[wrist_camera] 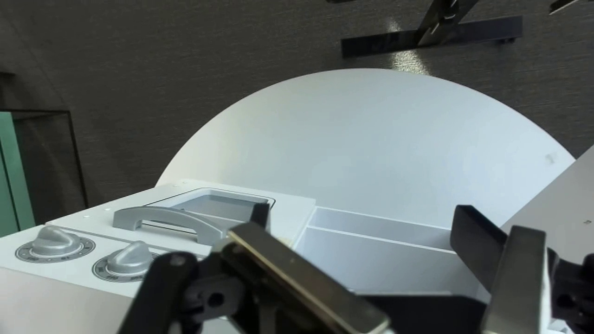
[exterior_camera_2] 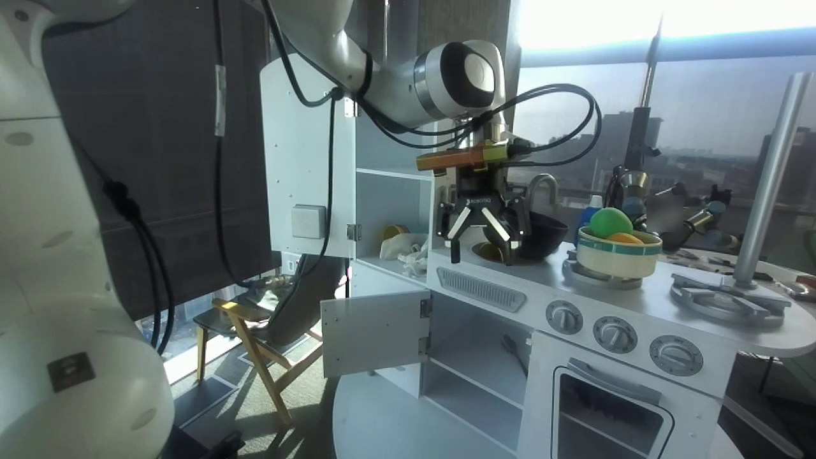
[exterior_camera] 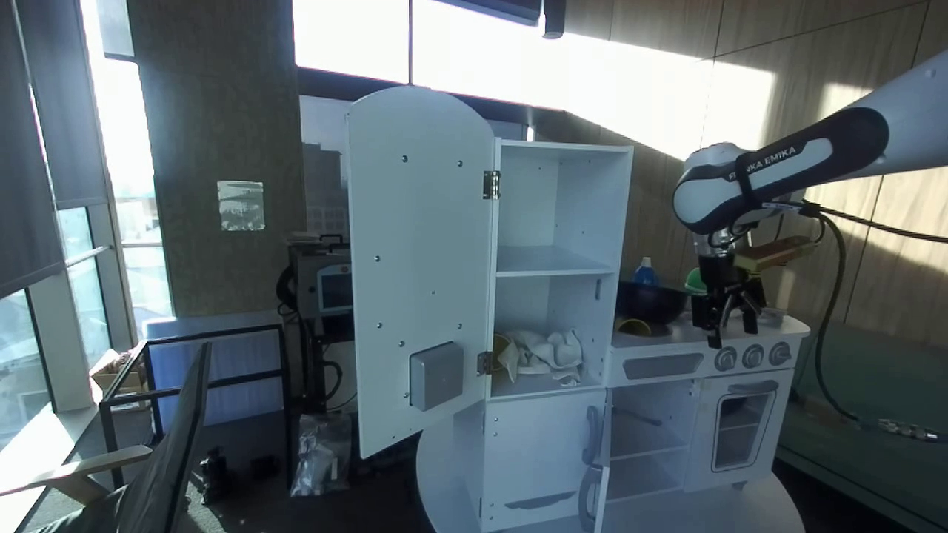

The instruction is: Open the middle cabinet door, take the black bowl off the shelf and place it in the sink then close the cabinet door

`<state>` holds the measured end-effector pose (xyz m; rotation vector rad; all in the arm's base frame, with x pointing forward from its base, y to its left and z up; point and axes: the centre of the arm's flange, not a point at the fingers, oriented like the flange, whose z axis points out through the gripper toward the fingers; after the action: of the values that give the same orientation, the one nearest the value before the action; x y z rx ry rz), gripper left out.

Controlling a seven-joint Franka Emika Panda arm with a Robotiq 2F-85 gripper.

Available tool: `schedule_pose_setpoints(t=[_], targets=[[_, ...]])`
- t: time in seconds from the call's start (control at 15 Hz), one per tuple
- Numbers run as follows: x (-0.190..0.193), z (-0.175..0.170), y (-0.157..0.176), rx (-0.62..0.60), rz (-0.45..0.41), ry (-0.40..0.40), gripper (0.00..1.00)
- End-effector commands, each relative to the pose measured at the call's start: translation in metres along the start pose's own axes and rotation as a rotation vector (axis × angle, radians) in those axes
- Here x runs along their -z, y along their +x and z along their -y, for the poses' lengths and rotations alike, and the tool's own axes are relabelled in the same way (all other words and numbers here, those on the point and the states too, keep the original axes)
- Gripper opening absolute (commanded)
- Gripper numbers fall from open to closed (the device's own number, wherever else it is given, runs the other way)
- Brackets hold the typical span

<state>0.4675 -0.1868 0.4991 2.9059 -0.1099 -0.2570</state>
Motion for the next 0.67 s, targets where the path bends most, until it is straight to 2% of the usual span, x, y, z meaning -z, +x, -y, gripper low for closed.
schedule_pose_setpoints(t=[0.0,0.07,0.4,0.6], targets=[[-0.001,-0.003,0.000,-0.005,0.002,0.001,1.00],[-0.001,-0.003,0.000,-0.006,0.002,0.002,1.00],[-0.039,0.120,-0.007,0.235,0.074,-0.020,1.00],[-0.037,0.191,-0.007,0.373,0.080,-0.063,1.00]])
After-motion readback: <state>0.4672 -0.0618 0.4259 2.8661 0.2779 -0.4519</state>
